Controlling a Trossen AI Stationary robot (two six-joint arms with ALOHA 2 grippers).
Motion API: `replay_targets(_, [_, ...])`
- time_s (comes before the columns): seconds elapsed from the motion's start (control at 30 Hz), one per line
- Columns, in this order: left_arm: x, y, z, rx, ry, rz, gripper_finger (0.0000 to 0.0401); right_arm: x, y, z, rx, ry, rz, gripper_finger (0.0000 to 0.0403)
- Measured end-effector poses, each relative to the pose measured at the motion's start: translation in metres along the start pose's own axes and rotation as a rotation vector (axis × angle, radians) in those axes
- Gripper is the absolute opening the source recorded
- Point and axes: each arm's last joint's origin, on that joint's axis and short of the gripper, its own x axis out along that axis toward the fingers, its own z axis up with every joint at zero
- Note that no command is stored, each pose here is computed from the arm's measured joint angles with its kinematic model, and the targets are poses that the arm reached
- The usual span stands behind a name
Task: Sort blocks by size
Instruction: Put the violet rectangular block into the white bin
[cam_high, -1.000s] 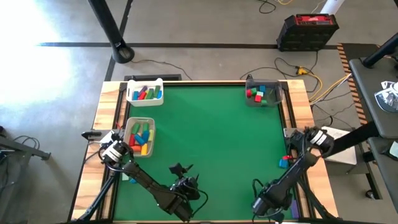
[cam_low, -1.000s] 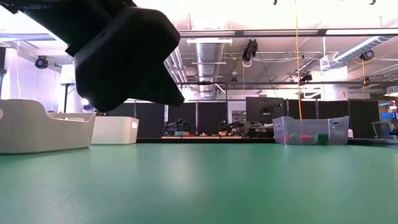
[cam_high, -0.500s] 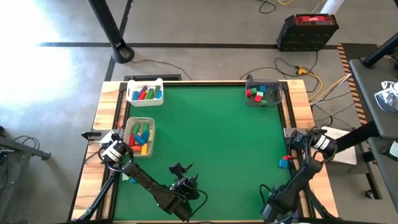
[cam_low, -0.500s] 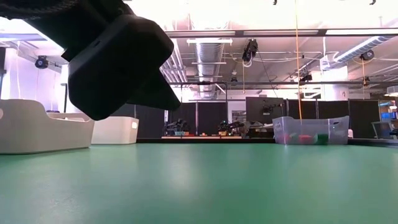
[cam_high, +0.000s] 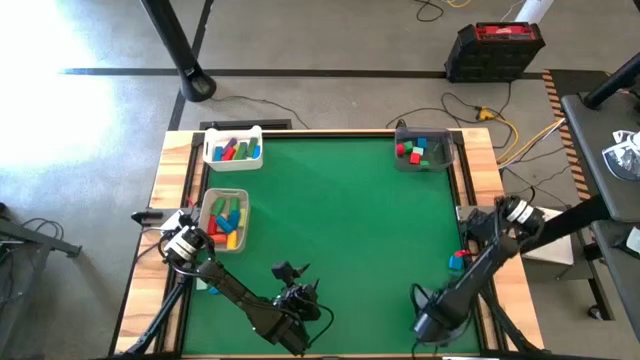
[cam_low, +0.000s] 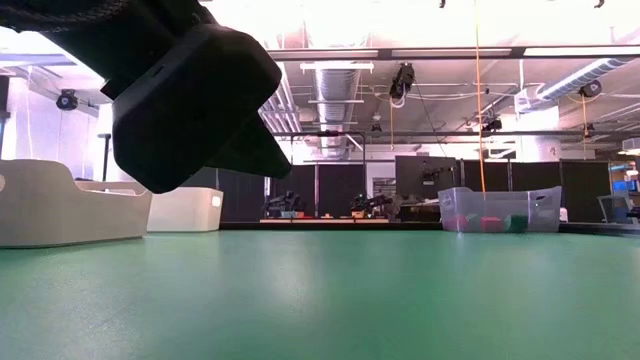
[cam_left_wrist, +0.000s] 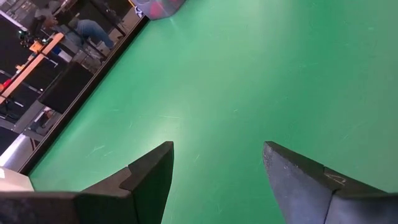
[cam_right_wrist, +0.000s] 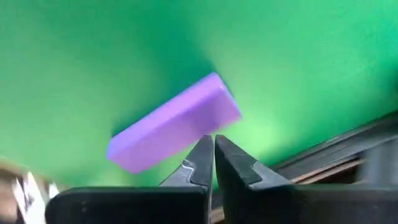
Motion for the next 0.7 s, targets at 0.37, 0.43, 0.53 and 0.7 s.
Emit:
replay_targets(0.37, [0.0,-0.001,0.0,-0.014,0.015,-0.012,0.0231,-0.058,-0.035,-0.009,0.329,-0.415,0.123,0.005])
replay_targets(0.43, [0.0,-0.001,0.0,-0.014,0.015,-0.012,0.0231,-0.057,-0.036,-0.017,0.384,-0.431,0.149,0.0081])
replay_targets(0.53, [0.0,-0.001,0.0,-0.013,0.015,-0.012,0.0231,-0.047,-0.036,-0.026,0.493,-0.428,0.153,0.0133])
replay_targets(0.7, [0.0,-0.001,0.0,-0.012,0.015,-0.012,0.0231,-0.023,-0.023,-0.023,0.527,-0.428,0.221,0.0198])
